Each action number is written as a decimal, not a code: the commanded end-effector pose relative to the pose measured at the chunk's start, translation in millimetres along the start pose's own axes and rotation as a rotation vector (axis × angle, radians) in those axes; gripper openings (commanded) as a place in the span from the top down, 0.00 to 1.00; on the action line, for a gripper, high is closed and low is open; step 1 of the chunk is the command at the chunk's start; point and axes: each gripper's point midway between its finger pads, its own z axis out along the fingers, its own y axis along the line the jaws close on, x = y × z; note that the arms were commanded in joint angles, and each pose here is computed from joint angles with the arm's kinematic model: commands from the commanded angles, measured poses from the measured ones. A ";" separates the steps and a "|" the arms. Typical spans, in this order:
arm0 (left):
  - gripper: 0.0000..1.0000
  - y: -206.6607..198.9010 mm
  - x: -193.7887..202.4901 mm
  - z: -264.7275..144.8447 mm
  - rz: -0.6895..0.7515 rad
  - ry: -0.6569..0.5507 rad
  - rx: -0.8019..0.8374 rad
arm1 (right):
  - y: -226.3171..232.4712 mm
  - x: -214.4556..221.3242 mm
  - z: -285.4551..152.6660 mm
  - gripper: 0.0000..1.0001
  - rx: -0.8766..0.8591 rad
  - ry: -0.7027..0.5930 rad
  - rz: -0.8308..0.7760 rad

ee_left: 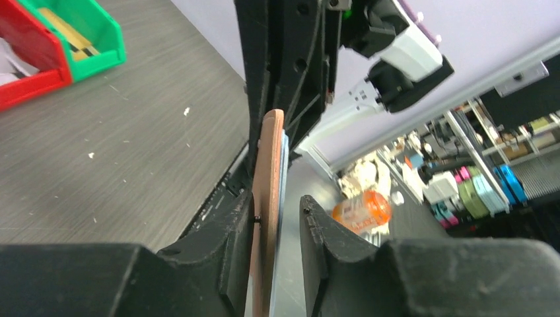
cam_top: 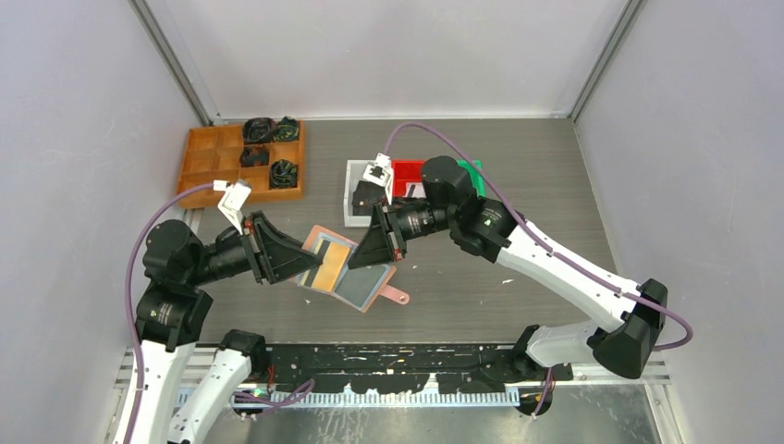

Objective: Take the credit cards out of the card holder
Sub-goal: Remove the credit card from the card holder.

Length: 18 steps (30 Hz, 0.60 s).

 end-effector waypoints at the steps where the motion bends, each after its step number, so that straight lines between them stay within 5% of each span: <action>1: 0.67 -21.7 8.3 -4.2 0.103 0.089 0.131 | 25.5 -2.0 -17.8 0.99 -0.028 0.047 -0.093; 7: 0.66 -19.9 15.4 -5.8 0.146 0.119 0.149 | 32.0 -7.2 -18.4 0.99 -0.038 0.071 -0.109; 18: 0.77 -16.2 18.1 -4.6 0.150 0.125 0.159 | 40.7 -9.1 -20.5 0.99 -0.066 0.098 -0.139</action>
